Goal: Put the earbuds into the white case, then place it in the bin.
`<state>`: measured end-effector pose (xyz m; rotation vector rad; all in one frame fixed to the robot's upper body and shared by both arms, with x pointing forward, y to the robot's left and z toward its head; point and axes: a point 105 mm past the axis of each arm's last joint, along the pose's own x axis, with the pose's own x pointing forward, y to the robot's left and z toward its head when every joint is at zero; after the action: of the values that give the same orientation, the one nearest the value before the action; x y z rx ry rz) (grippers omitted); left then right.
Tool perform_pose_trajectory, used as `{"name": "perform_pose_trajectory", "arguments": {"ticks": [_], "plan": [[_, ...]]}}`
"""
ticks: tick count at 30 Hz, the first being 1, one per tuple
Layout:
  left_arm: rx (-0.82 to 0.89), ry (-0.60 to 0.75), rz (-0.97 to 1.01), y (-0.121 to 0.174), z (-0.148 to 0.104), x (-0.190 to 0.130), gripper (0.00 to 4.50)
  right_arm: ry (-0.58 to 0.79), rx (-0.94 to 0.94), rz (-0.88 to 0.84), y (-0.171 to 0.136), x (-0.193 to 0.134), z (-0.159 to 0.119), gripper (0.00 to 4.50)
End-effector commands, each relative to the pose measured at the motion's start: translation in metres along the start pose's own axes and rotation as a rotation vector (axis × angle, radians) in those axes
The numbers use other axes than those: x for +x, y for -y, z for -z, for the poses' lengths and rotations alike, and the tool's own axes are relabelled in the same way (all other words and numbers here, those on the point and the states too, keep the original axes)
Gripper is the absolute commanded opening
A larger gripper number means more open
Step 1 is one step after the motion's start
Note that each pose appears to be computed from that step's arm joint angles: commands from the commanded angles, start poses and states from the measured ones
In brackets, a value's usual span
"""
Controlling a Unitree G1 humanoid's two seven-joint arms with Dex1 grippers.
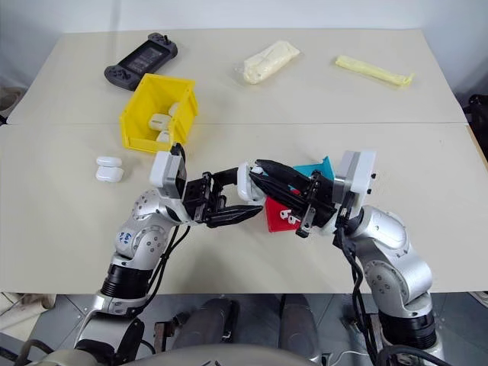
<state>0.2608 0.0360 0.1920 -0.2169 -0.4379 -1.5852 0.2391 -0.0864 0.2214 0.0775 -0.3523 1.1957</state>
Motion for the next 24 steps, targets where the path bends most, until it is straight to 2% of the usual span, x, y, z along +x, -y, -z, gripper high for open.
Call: {"name": "perform_pose_trajectory", "arguments": {"ticks": [1, 6, 10, 15, 18, 24], "plan": [[0.085, 0.073, 0.031, 0.003, -0.021, 0.009, 2.80, -0.054, 0.082, -0.037, -0.002, 0.000, 0.011, 1.46], [0.085, 0.071, 0.025, 0.000, -0.018, 0.008, 2.80, -0.035, 0.016, -0.015, 0.008, -0.004, -0.001, 3.03], [0.082, 0.052, 0.006, -0.004, -0.013, 0.001, 2.80, -0.092, -0.038, 0.049, 0.017, -0.027, -0.009, 4.42], [0.092, -0.001, -0.031, -0.009, -0.004, -0.017, 2.80, -0.226, -0.143, 0.159, 0.027, -0.077, -0.015, 4.47], [0.109, -0.035, -0.037, -0.009, 0.001, -0.025, 2.80, -0.295, -0.274, 0.214, 0.035, -0.108, -0.020, 4.47], [0.122, -0.048, -0.072, -0.007, 0.007, -0.032, 2.80, -0.479, -0.350, 0.288, 0.051, -0.168, -0.007, 4.47]]}}
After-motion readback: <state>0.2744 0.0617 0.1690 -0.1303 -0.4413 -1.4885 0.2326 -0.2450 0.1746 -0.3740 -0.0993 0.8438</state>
